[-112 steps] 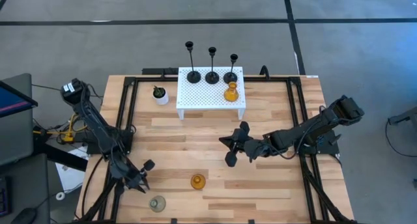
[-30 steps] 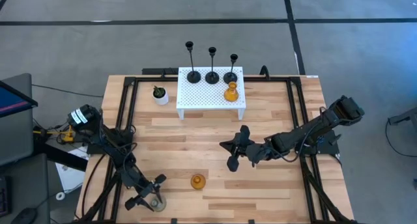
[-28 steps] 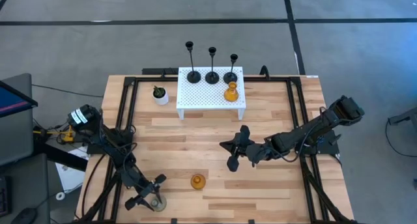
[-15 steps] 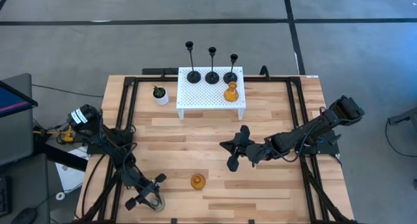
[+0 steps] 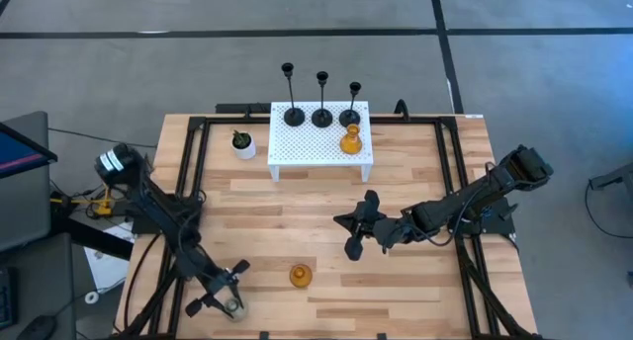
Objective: Pick & Place candle stick holders
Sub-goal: Put the green glass candle holder on the shelf aligned with the other yellow glass candle holder
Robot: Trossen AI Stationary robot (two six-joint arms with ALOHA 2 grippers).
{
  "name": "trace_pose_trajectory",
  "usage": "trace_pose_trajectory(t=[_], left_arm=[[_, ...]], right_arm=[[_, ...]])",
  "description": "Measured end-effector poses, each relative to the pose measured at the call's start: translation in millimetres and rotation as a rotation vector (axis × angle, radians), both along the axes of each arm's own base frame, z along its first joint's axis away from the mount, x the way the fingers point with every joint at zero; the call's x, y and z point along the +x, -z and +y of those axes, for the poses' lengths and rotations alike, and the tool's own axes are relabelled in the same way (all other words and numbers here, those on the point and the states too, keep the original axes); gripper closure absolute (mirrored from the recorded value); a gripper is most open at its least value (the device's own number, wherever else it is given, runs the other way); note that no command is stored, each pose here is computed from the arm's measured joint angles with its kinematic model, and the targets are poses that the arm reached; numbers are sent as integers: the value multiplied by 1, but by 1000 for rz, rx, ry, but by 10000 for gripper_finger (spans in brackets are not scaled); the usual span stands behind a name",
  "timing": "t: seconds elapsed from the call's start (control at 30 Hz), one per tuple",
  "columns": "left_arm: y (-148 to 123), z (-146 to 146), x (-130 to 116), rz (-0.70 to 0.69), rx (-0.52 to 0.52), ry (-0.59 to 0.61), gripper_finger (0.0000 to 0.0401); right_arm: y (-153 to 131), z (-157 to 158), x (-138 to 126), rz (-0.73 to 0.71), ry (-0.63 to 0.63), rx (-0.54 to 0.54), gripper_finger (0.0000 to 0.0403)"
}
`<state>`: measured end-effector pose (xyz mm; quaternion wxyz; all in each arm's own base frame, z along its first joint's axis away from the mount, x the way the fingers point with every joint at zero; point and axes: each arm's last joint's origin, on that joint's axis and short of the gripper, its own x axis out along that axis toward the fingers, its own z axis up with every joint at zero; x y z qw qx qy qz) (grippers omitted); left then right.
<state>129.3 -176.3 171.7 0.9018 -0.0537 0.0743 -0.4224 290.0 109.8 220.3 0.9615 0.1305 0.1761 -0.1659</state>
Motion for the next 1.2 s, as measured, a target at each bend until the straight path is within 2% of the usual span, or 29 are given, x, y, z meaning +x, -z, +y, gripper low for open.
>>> trace_pose_trajectory(t=[0.3, 0.47, 0.57, 0.73, 0.87, 1.1, 1.2], left_arm=[[-23, 24, -5, -18, 9, -242, 263], [-34, 41, 2, -50, -38, -337, 263], [-37, 53, 10, -56, -42, -414, 263], [-46, 72, 31, -25, 8, -562, 263], [-63, 90, 49, -47, 22, -689, 263], [-107, 130, 73, -128, 68, -806, 263], [-125, 152, 80, -140, 88, -887, 263]], right_arm=[[1, 0, 0, 10, -5, -12, 403], [3, -1, -2, 43, -5, -29, 403], [6, -1, -3, 81, -18, -69, 403], [4, -4, -8, 130, -37, -125, 403], [-2, -9, -20, 186, -45, -153, 403], [-11, -6, -46, 291, -85, -216, 403], [-13, -1, -53, 290, -82, -254, 403]])
